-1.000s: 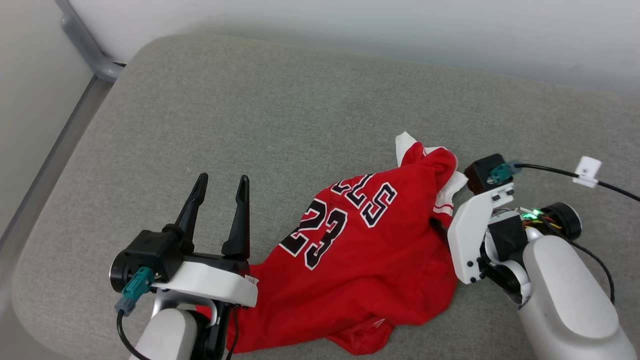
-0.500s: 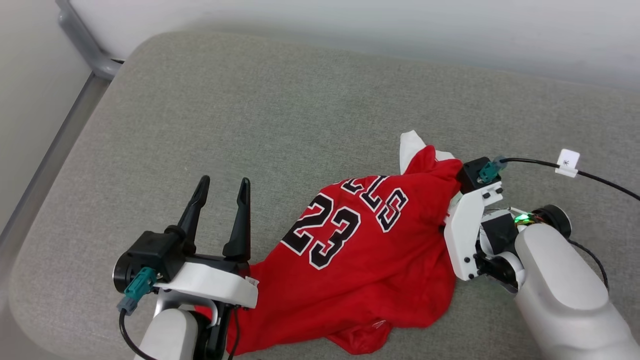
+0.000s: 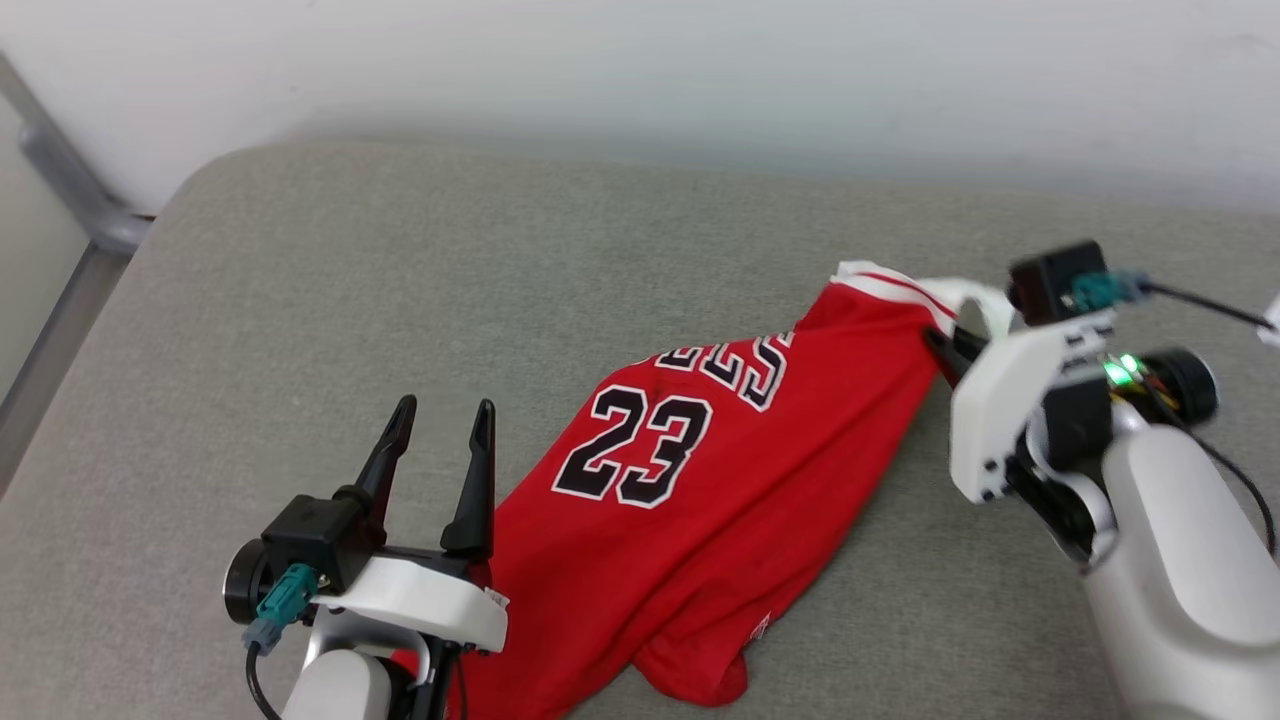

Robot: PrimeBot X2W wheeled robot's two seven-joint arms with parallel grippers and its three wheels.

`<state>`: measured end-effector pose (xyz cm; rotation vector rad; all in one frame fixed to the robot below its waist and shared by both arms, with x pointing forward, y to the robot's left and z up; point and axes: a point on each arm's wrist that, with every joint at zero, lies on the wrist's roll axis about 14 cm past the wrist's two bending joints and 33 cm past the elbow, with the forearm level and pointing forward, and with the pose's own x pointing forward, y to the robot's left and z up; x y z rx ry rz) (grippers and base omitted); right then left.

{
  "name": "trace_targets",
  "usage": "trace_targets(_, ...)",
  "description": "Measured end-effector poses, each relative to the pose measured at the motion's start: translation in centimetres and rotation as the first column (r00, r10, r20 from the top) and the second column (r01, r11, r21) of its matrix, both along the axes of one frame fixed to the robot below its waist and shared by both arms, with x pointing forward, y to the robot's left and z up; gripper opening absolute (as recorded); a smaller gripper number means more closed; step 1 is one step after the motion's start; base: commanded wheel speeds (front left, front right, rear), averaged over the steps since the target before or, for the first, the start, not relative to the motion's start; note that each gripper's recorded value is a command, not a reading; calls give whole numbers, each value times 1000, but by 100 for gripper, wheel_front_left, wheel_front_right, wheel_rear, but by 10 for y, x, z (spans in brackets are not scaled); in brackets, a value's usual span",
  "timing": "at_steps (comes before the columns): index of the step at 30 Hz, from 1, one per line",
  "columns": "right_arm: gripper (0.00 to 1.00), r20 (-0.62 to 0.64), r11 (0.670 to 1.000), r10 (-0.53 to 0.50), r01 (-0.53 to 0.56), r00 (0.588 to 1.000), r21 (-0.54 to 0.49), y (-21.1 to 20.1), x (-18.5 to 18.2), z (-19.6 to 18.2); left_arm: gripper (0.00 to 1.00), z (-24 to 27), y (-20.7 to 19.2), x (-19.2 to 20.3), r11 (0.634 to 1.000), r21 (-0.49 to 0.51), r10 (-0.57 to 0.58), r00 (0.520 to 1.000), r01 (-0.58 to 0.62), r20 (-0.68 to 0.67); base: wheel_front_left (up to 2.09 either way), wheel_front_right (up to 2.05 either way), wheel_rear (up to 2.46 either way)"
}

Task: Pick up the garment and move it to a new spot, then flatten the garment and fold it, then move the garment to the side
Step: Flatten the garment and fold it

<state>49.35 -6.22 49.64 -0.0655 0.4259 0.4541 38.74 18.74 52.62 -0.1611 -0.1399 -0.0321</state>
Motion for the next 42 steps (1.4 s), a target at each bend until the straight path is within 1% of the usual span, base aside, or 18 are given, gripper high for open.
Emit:
trace_targets(3, 0, -10, 994, -107, 107, 994, 27, -35, -16, -8, 100, 0, -8, 0, 1000, -4, -23, 1000, 23, 1, 0, 0, 0)
trace_targets(6, 0, -60, 976, -212, 214, 975, 32, -69, -44, -29, 100, -1, -14, -2, 999, -5, -41, 999, 41, -2, 0, 0, 0)
trace_targets(10, 0, -170, 945, -320, 328, 932, 19, -100, -92, -66, 100, -4, -17, -6, 999, -6, -52, 999, 51, -12, 0, 0, 0)
trace_targets(13, 0, -268, 925, -367, 379, 891, -7, -113, -130, -96, 100, -7, -17, -7, 998, -6, -55, 998, 55, -20, 0, 0, 0)
trace_targets(14, 7, -292, 921, -376, 390, 879, -13, -116, -140, -103, 100, -8, -17, -7, 999, -7, -53, 998, 53, -24, 0, 0, 0)
trace_targets(15, 25, -314, 917, -381, 399, 870, -9, -117, -148, -108, 100, -10, -16, -7, 999, -8, -51, 998, 51, -29, 0, 0, 0)
trace_targets(16, 34, -324, 915, -384, 403, 864, -11, -117, -153, -112, 100, -12, -15, -8, 999, -9, -50, 998, 49, -36, 0, 0, 0)
trace_targets(17, 78, -325, 913, -388, 407, 863, -8, -118, -156, -113, 100, -14, -15, -9, 999, -10, -49, 998, 49, -41, 0, 0, 0)
trace_targets(18, 100, -325, 910, -390, 414, 862, 4, -118, -158, -114, 100, -16, -15, -10, 999, -10, -48, 998, 48, -46, 0, 0, 0)
trace_targets(22, 100, -243, 896, -402, 434, 883, 91, -116, -152, -98, 100, -20, -14, -14, 999, -12, -47, 997, 46, -60, 0, 0, 0)
trace_targets(25, 100, -106, 883, -427, 439, 898, 164, -120, -140, -71, 100, -22, -13, -19, 999, -12, -44, 997, 44, -67, 0, 0, 0)
trace_targets(27, 100, -15, 879, -438, 431, 899, 204, -121, -134, -53, 100, -23, -12, -21, 999, -15, -42, 997, 41, -69, 0, 0, 0)
trace_targets(29, 100, 77, 877, -447, 419, 891, 237, -122, -129, -33, 100, -24, -11, -23, 999, -13, -37, 997, 36, -71, 0, 0, 0)
trace_targets(33, 100, 214, 890, -433, 378, 876, 255, -119, -128, -4, 100, -26, -8, -27, 1000, -12, -29, 996, 28, -79, 0, 0, 0)
trace_targets(36, 100, 290, 898, -422, 353, 859, 262, -117, -129, 16, 100, -26, -4, -29, 1000, -7, -20, 996, 20, -82, 0, 0, 0)
trace_targets(42, 100, 340, 908, -406, 333, 848, 254, -114, -141, 32, 100, -25, 0, -31, 1000, 6, -14, 996, 15, -89, 0, 0, 0)
